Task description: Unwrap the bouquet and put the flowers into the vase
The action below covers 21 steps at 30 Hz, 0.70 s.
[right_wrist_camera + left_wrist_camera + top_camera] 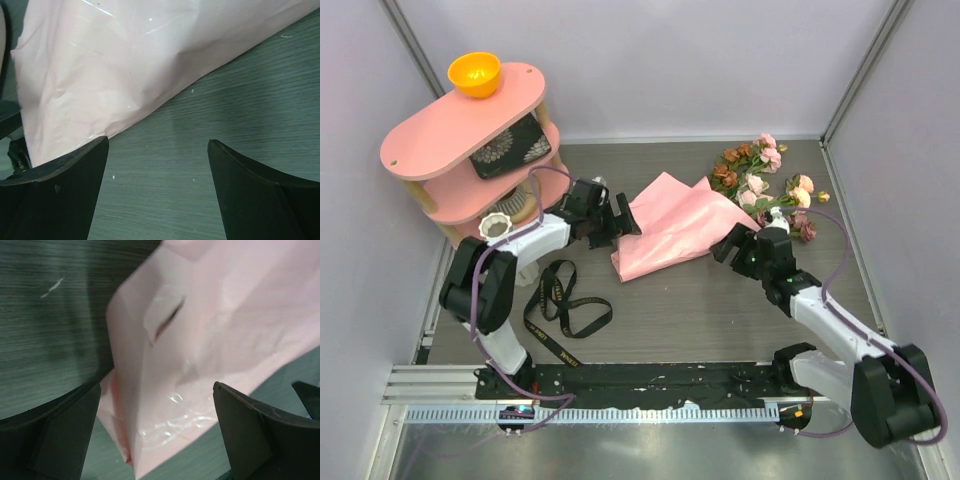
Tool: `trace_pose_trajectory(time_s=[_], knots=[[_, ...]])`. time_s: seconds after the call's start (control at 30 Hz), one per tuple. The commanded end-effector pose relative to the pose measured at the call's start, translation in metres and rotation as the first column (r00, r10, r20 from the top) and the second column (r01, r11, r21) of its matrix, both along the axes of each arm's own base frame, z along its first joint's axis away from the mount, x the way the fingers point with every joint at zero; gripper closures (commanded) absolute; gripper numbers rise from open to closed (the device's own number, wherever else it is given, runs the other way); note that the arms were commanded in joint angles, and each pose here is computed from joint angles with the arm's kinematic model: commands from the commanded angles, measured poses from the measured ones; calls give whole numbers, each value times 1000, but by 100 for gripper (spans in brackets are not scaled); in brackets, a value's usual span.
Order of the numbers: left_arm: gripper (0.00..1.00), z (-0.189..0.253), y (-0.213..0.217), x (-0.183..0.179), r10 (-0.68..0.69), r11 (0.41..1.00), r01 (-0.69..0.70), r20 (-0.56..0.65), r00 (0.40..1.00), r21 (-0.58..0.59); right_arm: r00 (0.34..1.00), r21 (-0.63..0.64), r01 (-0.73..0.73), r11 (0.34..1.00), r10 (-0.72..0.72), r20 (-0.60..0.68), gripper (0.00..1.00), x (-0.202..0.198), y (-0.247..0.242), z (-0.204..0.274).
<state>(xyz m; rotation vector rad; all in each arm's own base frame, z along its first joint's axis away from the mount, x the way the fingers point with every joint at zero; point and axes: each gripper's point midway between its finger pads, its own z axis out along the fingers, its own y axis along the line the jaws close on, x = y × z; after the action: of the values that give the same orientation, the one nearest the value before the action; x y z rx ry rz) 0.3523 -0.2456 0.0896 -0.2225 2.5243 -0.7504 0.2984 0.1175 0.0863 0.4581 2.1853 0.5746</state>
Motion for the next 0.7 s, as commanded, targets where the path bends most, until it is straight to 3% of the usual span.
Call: trace_pose_trajectory(time_s=[0.0,0.03,0.13,0.17,0.23,0.27,0.37,0.5,0.57,0.67], knots=[[0,3,-13,30,33,997,-30,47,998,-67,996,17,-10,1000,8,94,14,-11,-4,40],[0,-5,-16,32,39,996,-36,35,999,-85,993,16,-7,1000,5,118,14,-11,-5,52],[24,7,-39,36,-29,978,44,75,997,-203,985,24,8,1000,-12,171,14,-20,-11,73],[38,16,-44,38,-35,966,66,124,992,-250,984,31,9,999,-15,180,14,-23,-11,77],[45,20,-47,23,-52,943,100,158,986,-317,971,31,44,999,-50,233,14,-23,-19,92],[47,56,-53,24,-50,917,157,285,957,-366,968,28,51,998,-56,243,14,-24,-21,96],[45,80,-60,-6,-133,905,284,423,896,-318,962,16,85,996,-86,260,14,-24,-28,108],[29,89,-72,-53,-253,867,419,488,836,-269,938,25,120,992,-121,325,14,-25,-36,137],[22,83,-82,-83,-320,836,485,491,810,-256,921,18,148,989,-144,362,14,-24,-42,152],[15,90,-100,-129,-436,747,624,540,720,-229,895,10,184,983,-172,412,14,-26,-51,177]])
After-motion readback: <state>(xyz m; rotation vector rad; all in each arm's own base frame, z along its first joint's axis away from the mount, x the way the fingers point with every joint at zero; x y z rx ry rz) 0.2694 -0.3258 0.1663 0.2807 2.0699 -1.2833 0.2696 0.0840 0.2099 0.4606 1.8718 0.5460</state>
